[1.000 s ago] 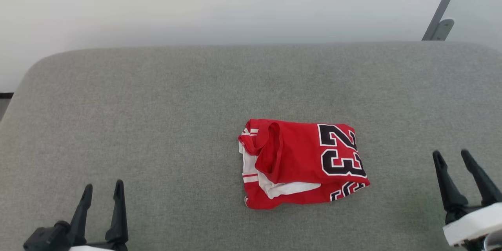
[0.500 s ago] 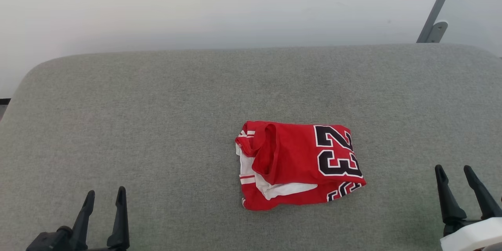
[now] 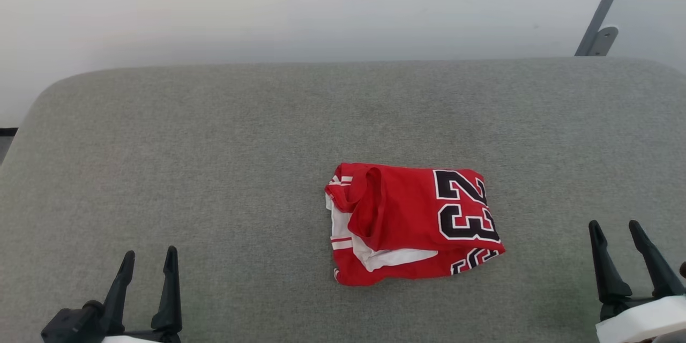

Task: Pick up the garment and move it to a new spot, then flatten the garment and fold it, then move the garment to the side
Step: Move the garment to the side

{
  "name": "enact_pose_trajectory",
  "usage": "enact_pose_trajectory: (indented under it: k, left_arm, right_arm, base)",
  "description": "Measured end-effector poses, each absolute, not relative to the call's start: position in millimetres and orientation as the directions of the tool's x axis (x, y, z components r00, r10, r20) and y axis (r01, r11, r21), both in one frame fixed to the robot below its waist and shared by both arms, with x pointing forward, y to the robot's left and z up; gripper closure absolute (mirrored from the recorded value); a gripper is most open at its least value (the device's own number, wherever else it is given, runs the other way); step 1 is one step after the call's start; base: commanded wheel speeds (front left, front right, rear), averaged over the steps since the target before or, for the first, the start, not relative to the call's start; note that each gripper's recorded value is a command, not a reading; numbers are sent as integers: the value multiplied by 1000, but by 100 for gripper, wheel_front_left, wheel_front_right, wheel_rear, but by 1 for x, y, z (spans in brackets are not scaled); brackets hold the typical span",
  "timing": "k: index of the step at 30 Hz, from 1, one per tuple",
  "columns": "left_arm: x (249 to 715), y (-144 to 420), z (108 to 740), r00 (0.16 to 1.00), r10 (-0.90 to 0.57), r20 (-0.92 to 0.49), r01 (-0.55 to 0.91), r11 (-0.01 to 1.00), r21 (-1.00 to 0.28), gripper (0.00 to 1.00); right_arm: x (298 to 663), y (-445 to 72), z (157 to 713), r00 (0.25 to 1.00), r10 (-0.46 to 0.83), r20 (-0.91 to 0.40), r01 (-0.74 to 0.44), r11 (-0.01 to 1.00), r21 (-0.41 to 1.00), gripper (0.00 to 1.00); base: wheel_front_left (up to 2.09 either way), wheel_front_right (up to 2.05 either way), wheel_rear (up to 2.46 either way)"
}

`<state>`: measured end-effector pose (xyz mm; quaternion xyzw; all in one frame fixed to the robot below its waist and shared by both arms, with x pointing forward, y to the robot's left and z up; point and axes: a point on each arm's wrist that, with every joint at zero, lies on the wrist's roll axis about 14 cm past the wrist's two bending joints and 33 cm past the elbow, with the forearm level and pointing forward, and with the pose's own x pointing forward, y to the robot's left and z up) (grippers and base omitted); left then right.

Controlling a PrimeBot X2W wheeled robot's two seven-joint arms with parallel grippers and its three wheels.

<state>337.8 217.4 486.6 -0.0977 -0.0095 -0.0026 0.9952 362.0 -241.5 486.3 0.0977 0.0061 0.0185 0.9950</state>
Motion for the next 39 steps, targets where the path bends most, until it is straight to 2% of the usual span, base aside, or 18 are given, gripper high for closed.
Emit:
enact_pose_trajectory:
  k: [5, 10, 18, 28, 39]
  left_arm:
    - [339, 219, 491, 999, 10, 34, -3, 979, -202, 0]
    - [341, 218, 491, 999, 15, 34, -8, 978, -210, 0]
    - [347, 212, 484, 1000, 16, 14, -12, 972, -234, 0]
    - [348, 214, 467, 998, 40, -42, -50, 967, -251, 0]
    - [348, 221, 452, 993, 76, -95, -98, 963, -252, 0]
  right_arm:
    - [370, -227, 479, 995, 89, -32, -81, 974, 210, 0]
    - [393, -203, 474, 974, 200, -103, -174, 960, 217, 0]
    - [425, -170, 453, 872, 370, -320, -307, 923, 231, 0]
    - [438, -158, 409, 622, 446, -643, -392, 889, 237, 0]
    - [435, -131, 370, 326, 465, -823, -440, 845, 303, 0]
  base:
    - [0, 0, 0]
    - [0, 0, 0]
    - [0, 0, 0]
    - [0, 0, 0]
    - [0, 0, 0]
